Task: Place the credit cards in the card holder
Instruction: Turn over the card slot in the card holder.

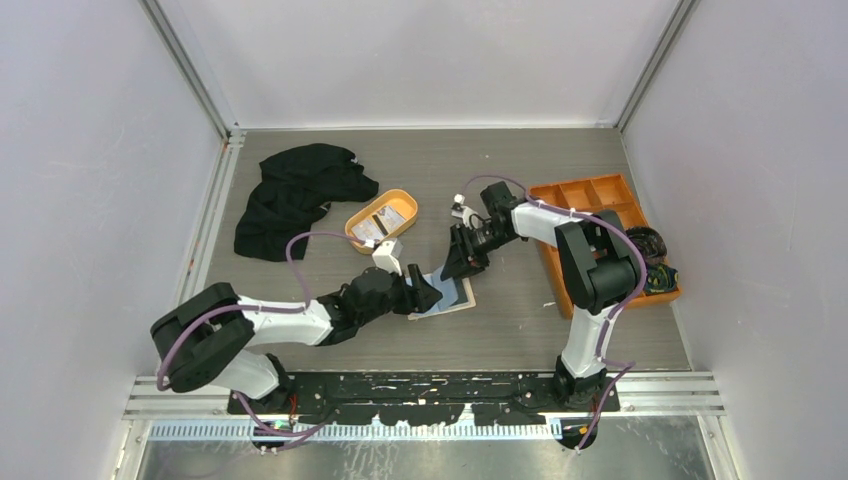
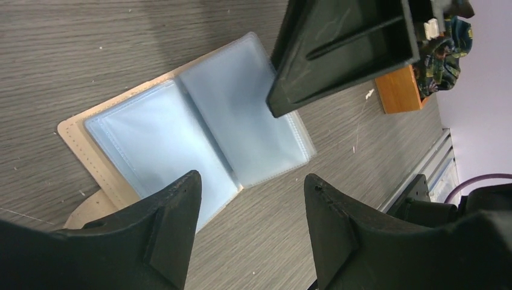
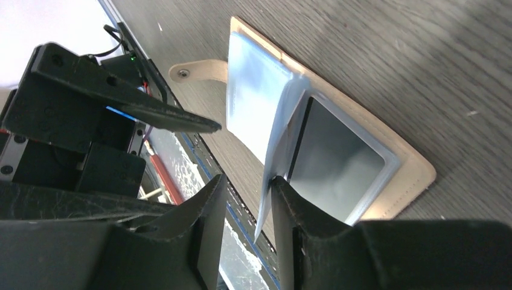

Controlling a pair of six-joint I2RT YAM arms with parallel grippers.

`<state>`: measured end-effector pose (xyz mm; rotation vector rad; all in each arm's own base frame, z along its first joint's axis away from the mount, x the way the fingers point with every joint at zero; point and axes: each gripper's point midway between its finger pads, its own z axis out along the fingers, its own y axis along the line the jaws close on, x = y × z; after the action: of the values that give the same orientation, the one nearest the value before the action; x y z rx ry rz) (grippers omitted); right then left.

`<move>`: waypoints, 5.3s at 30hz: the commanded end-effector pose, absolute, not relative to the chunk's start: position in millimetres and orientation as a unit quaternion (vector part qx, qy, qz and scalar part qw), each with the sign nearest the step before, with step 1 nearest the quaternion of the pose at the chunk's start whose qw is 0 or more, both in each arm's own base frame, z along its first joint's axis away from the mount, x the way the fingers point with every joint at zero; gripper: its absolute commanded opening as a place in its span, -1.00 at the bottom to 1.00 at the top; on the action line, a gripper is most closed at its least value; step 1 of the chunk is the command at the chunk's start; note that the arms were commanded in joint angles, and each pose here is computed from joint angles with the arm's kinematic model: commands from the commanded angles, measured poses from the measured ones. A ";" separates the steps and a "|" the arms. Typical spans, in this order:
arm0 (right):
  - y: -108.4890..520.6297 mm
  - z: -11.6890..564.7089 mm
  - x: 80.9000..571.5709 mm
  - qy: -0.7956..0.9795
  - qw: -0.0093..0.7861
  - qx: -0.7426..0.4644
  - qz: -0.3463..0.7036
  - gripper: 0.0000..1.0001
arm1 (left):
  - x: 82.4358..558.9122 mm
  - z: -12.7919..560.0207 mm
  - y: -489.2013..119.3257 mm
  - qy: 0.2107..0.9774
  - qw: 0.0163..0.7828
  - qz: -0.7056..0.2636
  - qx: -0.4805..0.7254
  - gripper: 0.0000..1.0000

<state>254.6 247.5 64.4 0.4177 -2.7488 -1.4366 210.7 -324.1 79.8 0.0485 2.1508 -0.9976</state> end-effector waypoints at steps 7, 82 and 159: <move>234.0 68.8 265.7 -0.895 -0.042 0.132 -0.423 -0.26 | 225.6 83.1 -338.4 0.825 0.373 -0.424 -0.013 0.26; 273.9 41.3 248.8 -0.897 -0.015 0.158 -0.413 -0.19 | 216.3 34.9 -313.2 0.852 0.317 -0.414 -0.037 0.11; 247.2 33.0 242.5 -0.909 -0.026 0.279 -0.307 -0.27 | 222.0 75.5 -317.7 0.838 0.371 -0.397 -0.045 0.20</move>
<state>229.6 241.2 31.5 0.8730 -2.8605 -1.0040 207.2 -306.0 50.7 -0.0709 2.2502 -0.9619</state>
